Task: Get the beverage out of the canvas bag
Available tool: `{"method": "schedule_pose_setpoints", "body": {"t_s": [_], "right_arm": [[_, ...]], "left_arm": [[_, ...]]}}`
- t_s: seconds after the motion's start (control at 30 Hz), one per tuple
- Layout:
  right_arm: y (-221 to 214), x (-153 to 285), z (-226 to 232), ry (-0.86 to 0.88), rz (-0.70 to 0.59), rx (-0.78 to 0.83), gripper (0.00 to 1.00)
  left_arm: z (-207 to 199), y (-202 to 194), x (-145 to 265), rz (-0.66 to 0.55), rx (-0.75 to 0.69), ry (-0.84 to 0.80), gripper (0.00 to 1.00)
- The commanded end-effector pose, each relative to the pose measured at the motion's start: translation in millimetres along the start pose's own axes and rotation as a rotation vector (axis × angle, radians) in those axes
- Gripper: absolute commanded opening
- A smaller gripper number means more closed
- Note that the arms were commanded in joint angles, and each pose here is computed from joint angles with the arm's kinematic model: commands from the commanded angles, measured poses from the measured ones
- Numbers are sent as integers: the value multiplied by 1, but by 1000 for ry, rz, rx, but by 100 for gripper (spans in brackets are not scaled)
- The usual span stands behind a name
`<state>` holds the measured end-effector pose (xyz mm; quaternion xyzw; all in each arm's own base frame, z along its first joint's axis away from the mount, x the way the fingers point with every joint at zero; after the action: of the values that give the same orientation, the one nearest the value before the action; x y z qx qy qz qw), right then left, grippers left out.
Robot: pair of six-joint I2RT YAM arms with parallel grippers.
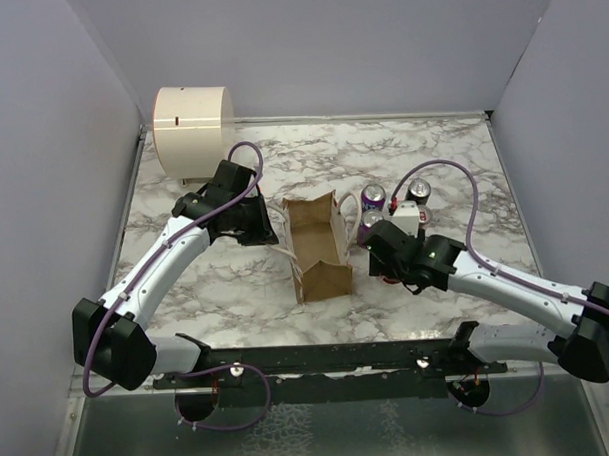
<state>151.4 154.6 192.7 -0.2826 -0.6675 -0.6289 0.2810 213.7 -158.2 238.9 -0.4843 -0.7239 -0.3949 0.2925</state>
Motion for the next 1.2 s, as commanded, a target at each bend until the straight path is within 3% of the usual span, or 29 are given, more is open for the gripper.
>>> {"method": "schedule_pose_setpoints", "body": {"t_s": [0.0, 0.97, 1.03, 1.17], "right_arm": [[9, -17, 21, 70, -17, -89, 2], [16, -75, 15, 65, 153, -20, 2], [14, -76, 16, 74, 168, -21, 6], [11, -77, 17, 80, 187, -22, 34]], "left_arm": [[-3, 3, 4, -11, -19, -21, 0], [-5, 5, 5, -20, -14, -23, 0], [-5, 6, 5, -22, -13, -23, 0], [-5, 6, 4, -22, -13, -23, 0]]}}
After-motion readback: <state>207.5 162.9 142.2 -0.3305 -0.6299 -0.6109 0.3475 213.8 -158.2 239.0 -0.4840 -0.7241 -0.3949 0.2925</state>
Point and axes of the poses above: each gripper's point midway between its finger pads, its own x axis back along the fingers, its own z axis along the line the jaws close on, y = z × x, the point moved 8 cm from there along x, back along the fingers, and after that the axes turned 5 degrees about x, right-handed, at the moved point
